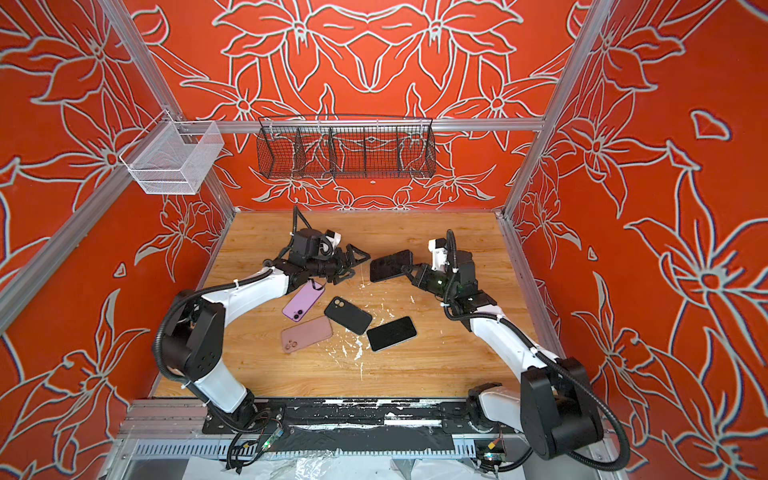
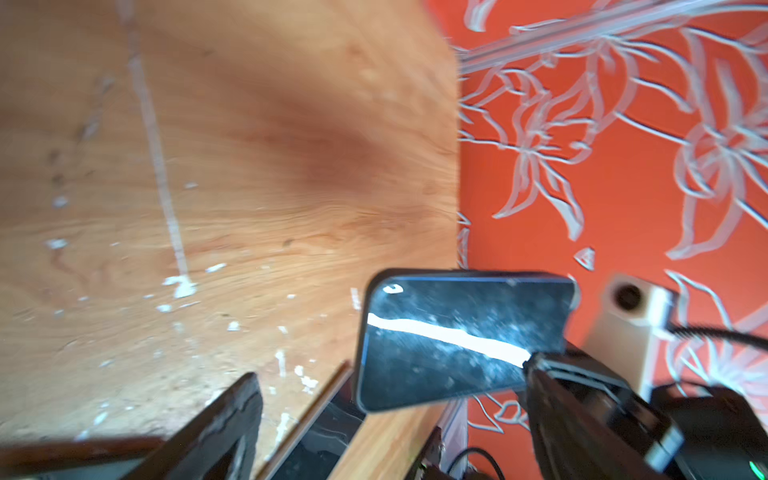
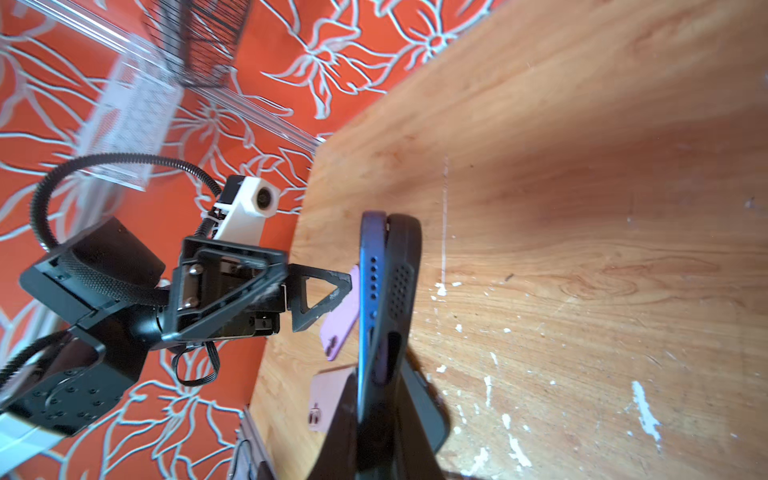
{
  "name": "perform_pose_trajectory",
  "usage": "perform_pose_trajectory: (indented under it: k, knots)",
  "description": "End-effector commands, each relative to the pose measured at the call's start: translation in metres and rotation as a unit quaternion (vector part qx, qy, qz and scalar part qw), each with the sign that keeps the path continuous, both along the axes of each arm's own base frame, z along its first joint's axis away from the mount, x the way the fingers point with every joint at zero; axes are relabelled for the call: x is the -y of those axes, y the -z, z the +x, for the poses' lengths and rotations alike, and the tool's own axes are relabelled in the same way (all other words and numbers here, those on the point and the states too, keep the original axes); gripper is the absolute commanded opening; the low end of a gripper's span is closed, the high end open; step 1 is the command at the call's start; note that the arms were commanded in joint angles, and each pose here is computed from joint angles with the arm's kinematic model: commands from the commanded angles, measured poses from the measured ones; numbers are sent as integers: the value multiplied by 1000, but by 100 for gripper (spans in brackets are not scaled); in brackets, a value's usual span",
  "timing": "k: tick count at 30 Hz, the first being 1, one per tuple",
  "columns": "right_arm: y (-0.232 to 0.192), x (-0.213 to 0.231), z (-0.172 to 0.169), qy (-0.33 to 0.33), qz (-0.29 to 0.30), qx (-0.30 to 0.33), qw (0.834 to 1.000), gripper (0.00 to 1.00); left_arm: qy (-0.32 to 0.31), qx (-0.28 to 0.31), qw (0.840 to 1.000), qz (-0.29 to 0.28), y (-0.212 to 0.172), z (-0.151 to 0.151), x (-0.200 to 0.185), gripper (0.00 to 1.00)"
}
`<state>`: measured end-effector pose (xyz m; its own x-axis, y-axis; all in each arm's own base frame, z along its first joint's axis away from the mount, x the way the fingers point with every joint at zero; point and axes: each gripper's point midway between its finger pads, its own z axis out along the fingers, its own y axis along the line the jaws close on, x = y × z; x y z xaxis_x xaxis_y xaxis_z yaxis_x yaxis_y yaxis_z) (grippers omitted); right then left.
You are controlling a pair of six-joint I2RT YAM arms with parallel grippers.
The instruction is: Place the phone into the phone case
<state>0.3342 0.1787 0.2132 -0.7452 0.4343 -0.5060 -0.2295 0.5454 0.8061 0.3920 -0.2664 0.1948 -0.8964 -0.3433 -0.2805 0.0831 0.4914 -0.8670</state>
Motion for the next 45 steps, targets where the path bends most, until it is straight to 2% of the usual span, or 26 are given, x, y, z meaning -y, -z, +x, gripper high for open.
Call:
perform_pose_trajectory:
  k: [1,6,11,14,19,24,31,39,45]
  knots:
    - [-32,-5,-17,-35,53,11,998,0,55,74,996,-21,-41,-14,7,97]
    - [-57,-5,-28,-44,96,17,994,0,95,96,989,-63,-52,-24,17,97]
    - [-74,-6,-30,-43,140,19,989,0,97,108,980,-135,-62,-23,24,97]
    - [-75,-6,-30,-41,149,17,988,0,93,132,974,-157,-73,-24,25,99]
    - [-75,-5,-28,-37,162,13,986,0,100,166,966,-172,-91,-31,30,84]
    - [-74,-5,-28,-34,178,9,983,0,95,176,962,-184,-101,-33,35,73]
    - [-68,-5,-31,-34,189,0,981,0,87,191,956,-203,-114,-28,41,52]
    - [-62,-4,-37,-32,191,-6,981,0,78,198,955,-205,-118,-19,47,40]
    - [-59,-3,-39,-31,190,-9,981,0,71,195,957,-205,-114,-16,51,20]
